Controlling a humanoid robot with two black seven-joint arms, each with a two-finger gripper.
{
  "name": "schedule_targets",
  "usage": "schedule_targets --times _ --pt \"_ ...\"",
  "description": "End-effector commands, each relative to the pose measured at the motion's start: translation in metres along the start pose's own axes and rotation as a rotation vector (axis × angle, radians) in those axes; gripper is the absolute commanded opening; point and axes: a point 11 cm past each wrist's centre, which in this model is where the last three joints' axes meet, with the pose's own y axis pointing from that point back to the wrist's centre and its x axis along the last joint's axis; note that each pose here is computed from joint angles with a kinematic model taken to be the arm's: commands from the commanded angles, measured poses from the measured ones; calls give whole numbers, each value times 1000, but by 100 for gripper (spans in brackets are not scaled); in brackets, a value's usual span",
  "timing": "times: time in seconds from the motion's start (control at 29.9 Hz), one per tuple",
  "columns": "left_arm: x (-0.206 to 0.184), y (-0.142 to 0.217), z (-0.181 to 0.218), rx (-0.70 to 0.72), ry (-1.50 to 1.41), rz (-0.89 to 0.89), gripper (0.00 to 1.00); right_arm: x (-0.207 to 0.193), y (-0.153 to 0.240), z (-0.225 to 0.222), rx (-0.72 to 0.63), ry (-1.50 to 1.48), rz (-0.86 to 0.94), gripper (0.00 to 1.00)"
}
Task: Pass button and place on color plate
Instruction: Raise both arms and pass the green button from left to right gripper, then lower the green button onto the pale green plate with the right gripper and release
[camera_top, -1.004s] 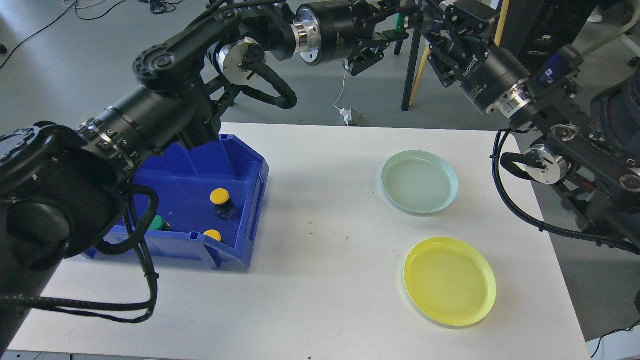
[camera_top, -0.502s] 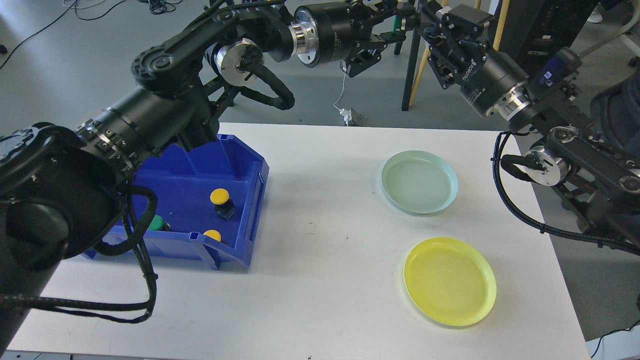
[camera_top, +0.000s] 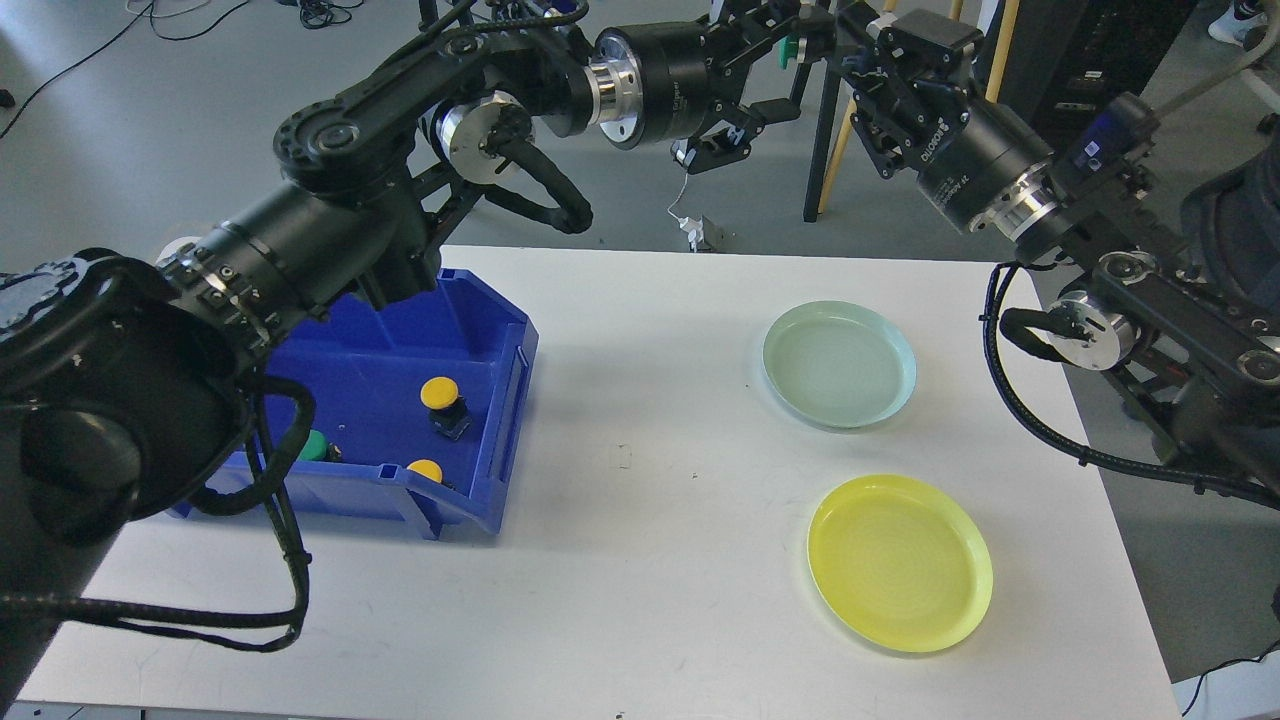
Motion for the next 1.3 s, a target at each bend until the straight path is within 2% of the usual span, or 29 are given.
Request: schedule_targets --times 0.0,0.17,0.23,0.47,0.87,1.1,1.27 --pt "16 11 -13 69 -65 45 94 9 4 -3 -2 14 18 13" --pt "47 38 -16 100 -113 126 94 27 12 1 -48 45 53 13" --pt "70 62 -15 114 -143 186 94 39 20 10 -93 58 79 13" --pt "116 124 -19 132 -175 312 94 45 52 69 -284 81 92 13" --pt "121 134 0 39 -191 330 94 39 109 181 -641 171 97 15" --pt "125 140 5 17 -196 343 94 12 105 211 -699 169 70 26" --pt "128 145 6 15 -196 354 94 -2 102 220 -713 174 51 44"
